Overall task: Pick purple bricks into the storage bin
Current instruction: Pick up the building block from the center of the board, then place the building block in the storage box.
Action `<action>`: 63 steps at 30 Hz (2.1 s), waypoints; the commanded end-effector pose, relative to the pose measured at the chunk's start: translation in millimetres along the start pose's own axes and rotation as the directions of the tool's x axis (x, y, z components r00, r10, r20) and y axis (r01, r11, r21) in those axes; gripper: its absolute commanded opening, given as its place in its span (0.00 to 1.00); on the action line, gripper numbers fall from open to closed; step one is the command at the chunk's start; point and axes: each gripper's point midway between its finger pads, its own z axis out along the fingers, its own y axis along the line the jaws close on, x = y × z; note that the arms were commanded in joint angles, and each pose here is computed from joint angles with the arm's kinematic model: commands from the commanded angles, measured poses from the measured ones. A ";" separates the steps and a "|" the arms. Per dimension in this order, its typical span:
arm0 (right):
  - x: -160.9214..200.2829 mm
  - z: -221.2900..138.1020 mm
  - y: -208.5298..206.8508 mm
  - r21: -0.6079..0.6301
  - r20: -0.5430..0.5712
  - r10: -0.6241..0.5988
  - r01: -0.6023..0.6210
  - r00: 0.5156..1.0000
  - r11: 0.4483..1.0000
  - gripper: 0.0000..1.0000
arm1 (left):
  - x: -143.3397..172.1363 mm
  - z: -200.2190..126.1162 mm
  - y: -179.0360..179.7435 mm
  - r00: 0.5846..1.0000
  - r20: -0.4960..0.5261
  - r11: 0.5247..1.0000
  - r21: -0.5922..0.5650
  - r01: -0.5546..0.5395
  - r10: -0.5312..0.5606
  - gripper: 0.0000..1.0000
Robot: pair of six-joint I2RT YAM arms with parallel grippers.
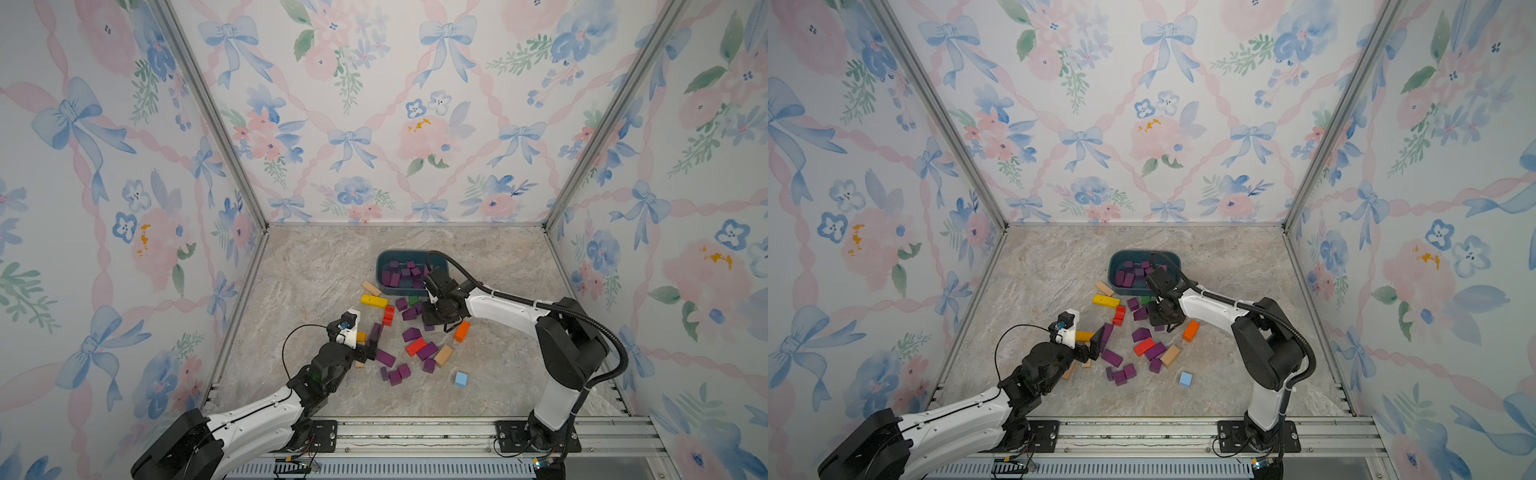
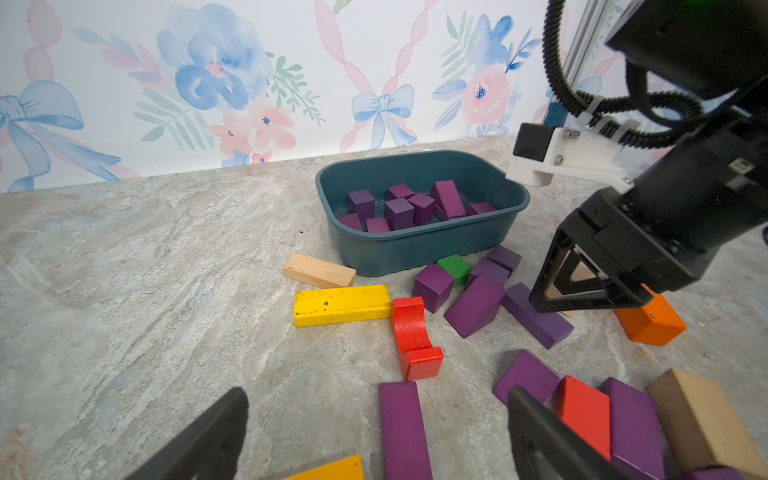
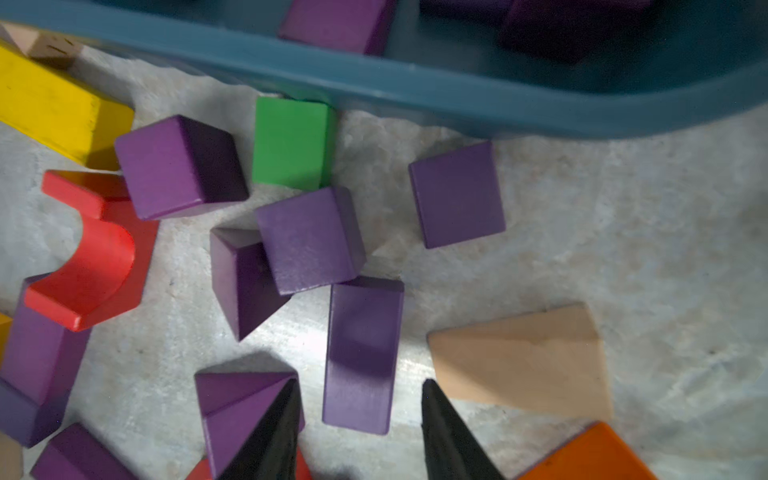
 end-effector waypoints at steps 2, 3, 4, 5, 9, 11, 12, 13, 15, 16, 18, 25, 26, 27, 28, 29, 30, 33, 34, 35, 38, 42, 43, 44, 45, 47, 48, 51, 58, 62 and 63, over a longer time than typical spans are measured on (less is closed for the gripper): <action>9.3 14.2 3.1 0.012 -0.046 -0.028 0.028 0.999 1.000 0.47 | -12.9 2.2 -3.4 0.999 0.032 1.000 0.006 0.002 -0.003 0.98; 9.6 15.7 3.6 0.010 -0.049 -0.028 0.029 0.998 1.000 0.47 | -12.6 2.4 -3.4 1.000 0.031 1.000 0.005 0.003 -0.003 0.98; 9.0 16.4 3.5 0.012 -0.048 -0.028 0.029 0.998 1.000 0.47 | -12.6 2.5 -3.4 1.000 0.030 1.000 0.005 0.000 -0.001 0.98; 9.1 17.8 2.3 0.017 -0.052 -0.027 0.028 0.998 0.999 0.47 | -12.2 2.5 -3.3 1.000 0.029 1.000 0.005 0.000 0.000 0.98; 10.9 21.9 1.3 0.024 -0.063 -0.026 0.027 0.998 0.999 0.44 | -13.9 1.7 -3.0 0.999 0.036 1.000 0.005 0.001 -0.001 0.98; 11.6 24.3 -1.4 0.039 -0.068 -0.027 0.030 0.997 0.999 0.43 | -14.4 1.3 -2.3 0.999 0.039 1.000 0.002 0.004 -0.004 0.98; 12.1 25.7 -3.2 0.049 -0.072 -0.029 0.033 0.997 0.998 0.43 | -14.5 1.1 -2.5 0.999 0.039 1.000 0.003 0.002 -0.003 0.98; 12.7 26.9 -4.4 0.055 -0.075 -0.030 0.034 0.997 0.998 0.41 | -14.3 0.9 -2.6 0.999 0.040 1.000 0.004 0.003 -0.003 0.98; 13.8 29.6 -5.5 0.061 -0.081 -0.033 0.038 0.996 0.997 0.39 | -14.8 0.7 -2.5 0.999 0.041 1.000 0.004 0.003 -0.003 0.98; 13.9 29.6 -5.2 0.061 -0.081 -0.036 0.041 0.996 0.997 0.39 | -15.0 0.6 -2.4 0.999 0.042 1.000 0.003 0.004 -0.004 0.98; 12.3 29.6 -5.2 0.064 -0.079 -0.039 0.044 0.996 0.997 0.38 | -14.4 0.7 -2.8 0.999 0.040 1.000 0.005 0.002 -0.002 0.98; 10.7 31.2 -4.4 0.068 -0.090 -0.066 0.072 0.994 0.995 0.26 | -14.7 0.7 -3.1 0.999 0.041 1.000 0.007 0.001 -0.002 0.98; 9.7 29.1 -4.1 0.066 -0.083 -0.067 0.073 0.994 0.995 0.22 | -14.8 0.7 -2.8 0.999 0.041 1.000 0.006 0.000 0.000 0.98; 8.9 27.3 -3.6 0.062 -0.077 -0.069 0.073 0.995 0.995 0.20 | -14.6 0.6 -2.7 0.999 0.041 1.000 0.005 0.000 0.000 0.98; 7.1 24.4 -3.2 0.058 -0.067 -0.070 0.074 0.995 0.996 0.20 | -14.9 0.6 -2.4 0.999 0.042 1.000 0.003 0.001 -0.001 0.98; 6.2 21.8 -2.6 0.055 -0.061 -0.070 0.074 0.996 0.996 0.20 | -15.1 0.6 -2.5 0.999 0.042 1.000 0.004 0.002 -0.002 0.98; 4.0 17.1 -1.3 0.051 -0.052 -0.071 0.074 0.996 0.996 0.20 | -15.5 0.5 -2.4 0.999 0.044 1.000 0.004 0.003 -0.003 0.98; -3.2 1.4 0.8 0.041 -0.020 -0.069 0.070 0.997 0.997 0.21 | -15.0 0.6 -2.4 0.999 0.042 1.000 0.003 0.002 -0.002 0.98; -6.4 -5.4 2.2 0.035 -0.006 -0.069 0.069 0.998 0.997 0.21 | -15.4 0.5 -2.3 0.999 0.043 1.000 0.003 0.003 -0.003 0.98; -9.0 -11.2 3.0 0.030 0.007 -0.069 0.069 0.998 0.997 0.21 | -14.8 0.7 -2.4 0.999 0.042 1.000 0.003 0.002 -0.002 0.98; -17.9 -30.8 7.8 0.009 0.051 -0.071 0.070 0.996 0.997 0.21 | -14.2 0.9 -2.4 0.999 0.039 1.000 0.003 0.003 -0.003 0.98; -36.5 -54.2 12.9 -0.023 0.118 -0.063 0.066 0.991 0.998 0.22 | -13.6 1.7 -2.6 0.999 0.036 1.000 0.002 0.001 -0.001 0.98; -43.2 -58.5 14.0 -0.029 0.135 -0.060 0.065 0.989 0.997 0.22 | -13.1 1.9 -2.7 0.999 0.033 1.000 0.002 0.002 -0.002 0.98; -49.3 -61.0 14.0 -0.034 0.147 -0.055 0.061 0.988 0.998 0.22 | -12.4 2.3 -2.8 1.000 0.030 1.000 0.002 0.000 0.000 0.98; -56.8 -62.9 14.2 -0.038 0.161 -0.050 0.057 0.986 0.998 0.22 | -11.8 2.7 -3.1 1.000 0.028 1.000 0.003 0.001 -0.001 0.98; -71.8 -63.8 13.3 -0.044 0.183 -0.037 0.046 0.982 0.998 0.22 | -11.2 3.7 -3.9 1.000 0.023 1.000 0.006 0.000 -0.001 0.98; -80.2 -63.0 12.9 -0.049 0.192 -0.027 0.037 0.981 0.998 0.22 | -10.9 4.4 -4.9 1.000 0.020 1.000 0.010 -0.002 0.002 0.98; -103.0 -54.6 8.1 -0.073 0.205 0.024 -0.009 0.979 0.997 0.22 | -8.8 6.1 -6.5 1.000 0.009 1.000 0.014 -0.012 0.012 0.98; -150.8 -41.5 -13.4 -0.121 0.238 0.146 -0.120 0.960 0.985 0.22 | -8.2 7.5 -8.4 1.000 0.003 0.999 0.022 -0.024 0.024 0.98; -158.7 -32.4 -35.2 -0.086 0.226 0.183 -0.168 0.957 0.982 0.25 | -8.1 7.0 -8.1 1.000 0.004 0.999 0.022 -0.028 0.028 0.98; -159.4 -31.5 -39.7 -0.079 0.225 0.189 -0.176 0.956 0.981 0.31 | -8.0 6.8 -7.8 1.000 0.004 0.999 0.021 -0.028 0.028 0.98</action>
